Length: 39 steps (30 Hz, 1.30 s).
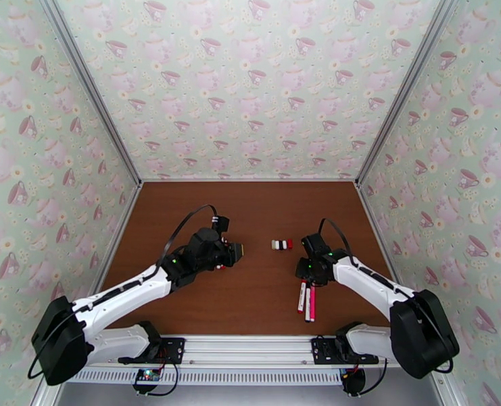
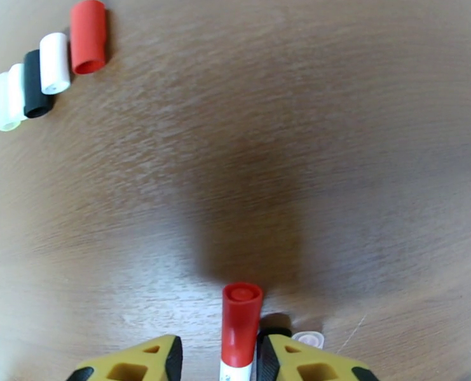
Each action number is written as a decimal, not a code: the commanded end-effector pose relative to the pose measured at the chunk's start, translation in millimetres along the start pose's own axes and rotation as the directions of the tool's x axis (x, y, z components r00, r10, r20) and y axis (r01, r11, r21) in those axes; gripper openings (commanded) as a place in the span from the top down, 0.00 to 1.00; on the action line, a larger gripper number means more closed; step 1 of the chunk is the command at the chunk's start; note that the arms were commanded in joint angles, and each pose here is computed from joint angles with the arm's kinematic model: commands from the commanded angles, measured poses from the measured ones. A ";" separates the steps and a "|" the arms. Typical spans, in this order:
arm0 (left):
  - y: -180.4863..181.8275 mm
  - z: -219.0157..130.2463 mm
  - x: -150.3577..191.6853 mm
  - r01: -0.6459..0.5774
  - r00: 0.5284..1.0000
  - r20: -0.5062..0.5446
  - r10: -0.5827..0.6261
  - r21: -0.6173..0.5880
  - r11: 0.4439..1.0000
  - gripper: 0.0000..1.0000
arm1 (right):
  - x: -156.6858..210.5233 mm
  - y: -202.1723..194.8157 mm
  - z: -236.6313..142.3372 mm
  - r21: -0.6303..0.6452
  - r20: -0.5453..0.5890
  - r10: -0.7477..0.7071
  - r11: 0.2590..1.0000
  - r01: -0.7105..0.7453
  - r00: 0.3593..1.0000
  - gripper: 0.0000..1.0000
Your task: Open the pen caps
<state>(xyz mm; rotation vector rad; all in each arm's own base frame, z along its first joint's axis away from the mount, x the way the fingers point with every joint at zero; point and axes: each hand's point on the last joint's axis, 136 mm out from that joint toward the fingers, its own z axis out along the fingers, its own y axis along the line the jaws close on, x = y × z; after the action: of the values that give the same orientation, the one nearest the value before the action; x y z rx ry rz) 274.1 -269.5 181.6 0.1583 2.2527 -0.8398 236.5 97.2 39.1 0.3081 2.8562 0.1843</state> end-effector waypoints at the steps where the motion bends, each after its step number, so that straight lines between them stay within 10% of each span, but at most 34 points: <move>1: -4.1 -1.5 2.1 0.013 1.000 -0.003 -0.013 0.040 0.999 0.65 | 0.9 -5.6 5.4 0.037 0.003 -0.022 0.999 0.022 1.000 0.60; 39: -25.2 3.4 18.9 0.058 0.998 -0.002 -0.059 0.215 0.975 0.62 | -40.6 36.1 -1.8 -0.119 0.143 -0.039 0.991 0.056 0.989 0.79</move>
<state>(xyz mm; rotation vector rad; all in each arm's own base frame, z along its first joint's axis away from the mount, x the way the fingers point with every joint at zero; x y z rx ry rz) 258.4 -283.1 173.4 0.1727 2.2084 -1.0310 264.5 106.0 29.9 0.2672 2.7812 0.2065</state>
